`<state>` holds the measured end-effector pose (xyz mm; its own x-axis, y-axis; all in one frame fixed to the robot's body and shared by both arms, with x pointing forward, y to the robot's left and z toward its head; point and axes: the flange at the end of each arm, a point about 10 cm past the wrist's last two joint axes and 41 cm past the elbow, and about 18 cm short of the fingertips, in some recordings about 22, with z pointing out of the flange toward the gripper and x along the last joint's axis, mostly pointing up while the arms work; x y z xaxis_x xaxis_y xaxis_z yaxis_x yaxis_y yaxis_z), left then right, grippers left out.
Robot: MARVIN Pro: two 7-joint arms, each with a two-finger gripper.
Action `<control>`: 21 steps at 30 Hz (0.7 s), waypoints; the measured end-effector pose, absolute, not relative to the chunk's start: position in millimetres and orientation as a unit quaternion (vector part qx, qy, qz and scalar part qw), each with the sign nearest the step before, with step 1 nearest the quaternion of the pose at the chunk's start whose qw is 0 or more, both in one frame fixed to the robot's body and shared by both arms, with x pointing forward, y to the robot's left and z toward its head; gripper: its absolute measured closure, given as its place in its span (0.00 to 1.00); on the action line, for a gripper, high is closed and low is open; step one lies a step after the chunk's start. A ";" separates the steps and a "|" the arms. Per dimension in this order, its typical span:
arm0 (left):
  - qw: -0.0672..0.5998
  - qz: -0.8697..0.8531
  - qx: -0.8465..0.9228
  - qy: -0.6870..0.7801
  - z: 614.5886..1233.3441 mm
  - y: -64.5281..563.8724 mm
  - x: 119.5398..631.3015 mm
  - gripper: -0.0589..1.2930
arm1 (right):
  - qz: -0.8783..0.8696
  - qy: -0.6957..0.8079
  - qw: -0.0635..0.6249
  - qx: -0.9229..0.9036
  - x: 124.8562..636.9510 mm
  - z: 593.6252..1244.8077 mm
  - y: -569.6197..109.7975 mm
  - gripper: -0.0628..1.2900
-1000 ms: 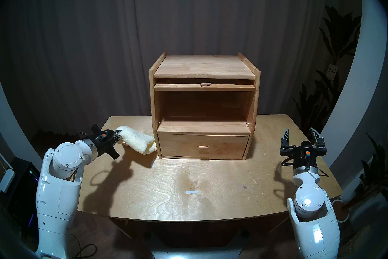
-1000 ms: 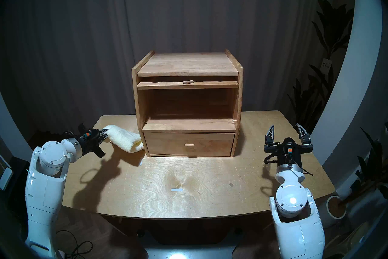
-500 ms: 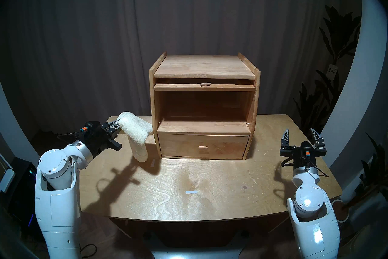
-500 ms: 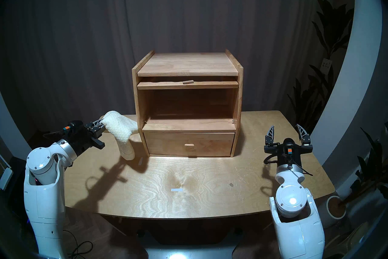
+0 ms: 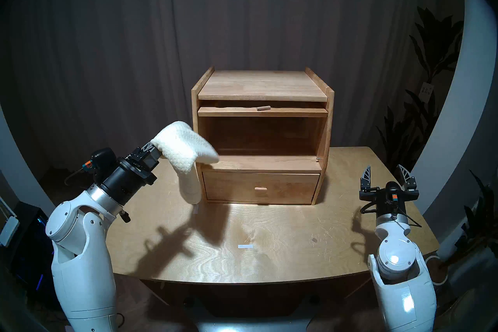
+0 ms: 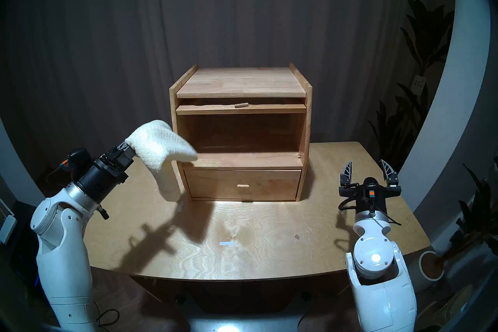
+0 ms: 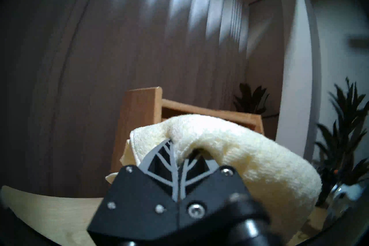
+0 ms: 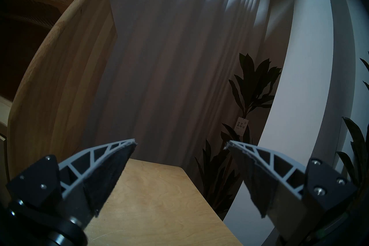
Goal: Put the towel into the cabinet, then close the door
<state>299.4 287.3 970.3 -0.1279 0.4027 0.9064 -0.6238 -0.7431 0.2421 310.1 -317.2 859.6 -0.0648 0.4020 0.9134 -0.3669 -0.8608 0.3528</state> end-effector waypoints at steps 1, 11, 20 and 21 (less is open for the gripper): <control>0.359 0.746 0.553 -0.097 974.7 283.5 296.4 0.98 | 0.730 0.014 0.263 0.631 310.2 859.6 -317.2 0.03; 0.428 0.742 0.508 -0.089 1002.7 240.4 270.3 0.98 | 0.731 0.014 0.263 0.629 310.1 861.0 -316.8 0.03; 0.357 0.731 0.576 -0.084 989.4 206.1 281.1 0.98 | 0.731 0.014 0.264 0.629 310.2 861.2 -316.8 0.03; 0.351 0.729 0.581 -0.084 987.8 203.9 282.9 0.98 | 0.731 0.014 0.264 0.629 310.3 861.2 -316.8 0.03</control>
